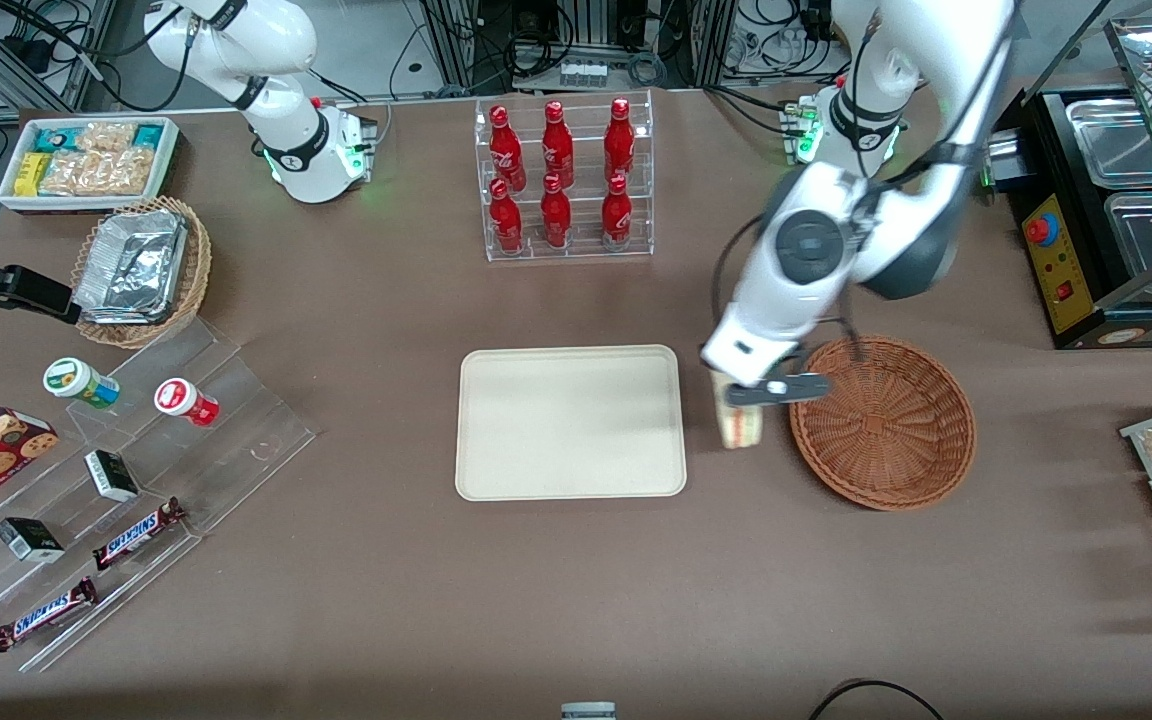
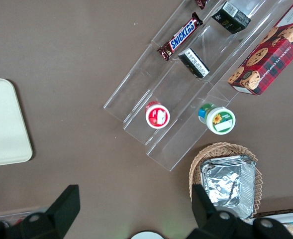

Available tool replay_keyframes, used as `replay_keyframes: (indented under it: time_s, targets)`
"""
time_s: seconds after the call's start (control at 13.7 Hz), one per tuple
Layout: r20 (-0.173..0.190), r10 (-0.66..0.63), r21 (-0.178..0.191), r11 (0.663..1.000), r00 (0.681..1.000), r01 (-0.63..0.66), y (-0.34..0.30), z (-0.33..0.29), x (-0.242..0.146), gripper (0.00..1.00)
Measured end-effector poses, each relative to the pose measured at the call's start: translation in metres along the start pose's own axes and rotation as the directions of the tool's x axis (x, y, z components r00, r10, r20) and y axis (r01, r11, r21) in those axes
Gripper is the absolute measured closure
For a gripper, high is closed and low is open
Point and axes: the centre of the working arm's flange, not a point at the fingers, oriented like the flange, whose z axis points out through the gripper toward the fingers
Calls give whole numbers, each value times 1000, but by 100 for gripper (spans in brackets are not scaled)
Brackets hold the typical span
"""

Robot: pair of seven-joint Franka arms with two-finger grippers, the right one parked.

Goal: Place sandwich from basket to tray
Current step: 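Lift the sandwich and carry it over the cream tray, then lower the sandwich onto the tray and open the left gripper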

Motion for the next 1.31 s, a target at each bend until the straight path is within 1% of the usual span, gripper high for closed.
replay_keyframes:
  time_s: [0.22,0.44,0.8,1.02,1.09,1.17,1.24,1.31]
  targets:
    - [8,47,-6,999,999,-47,59,26,0,85]
    - [19,67,-10,998,998,-66,97,57,6,85]
    - [51,90,2,996,995,-90,126,108,10,85]
    - [45,93,-4,996,995,-93,132,110,12,85]
    - [44,93,-4,996,995,-93,131,110,13,81]
    - [44,92,-4,996,995,-92,131,110,13,81]
    - [43,92,-4,996,995,-92,131,109,14,74]
    - [43,92,-4,996,995,-91,131,109,14,63]
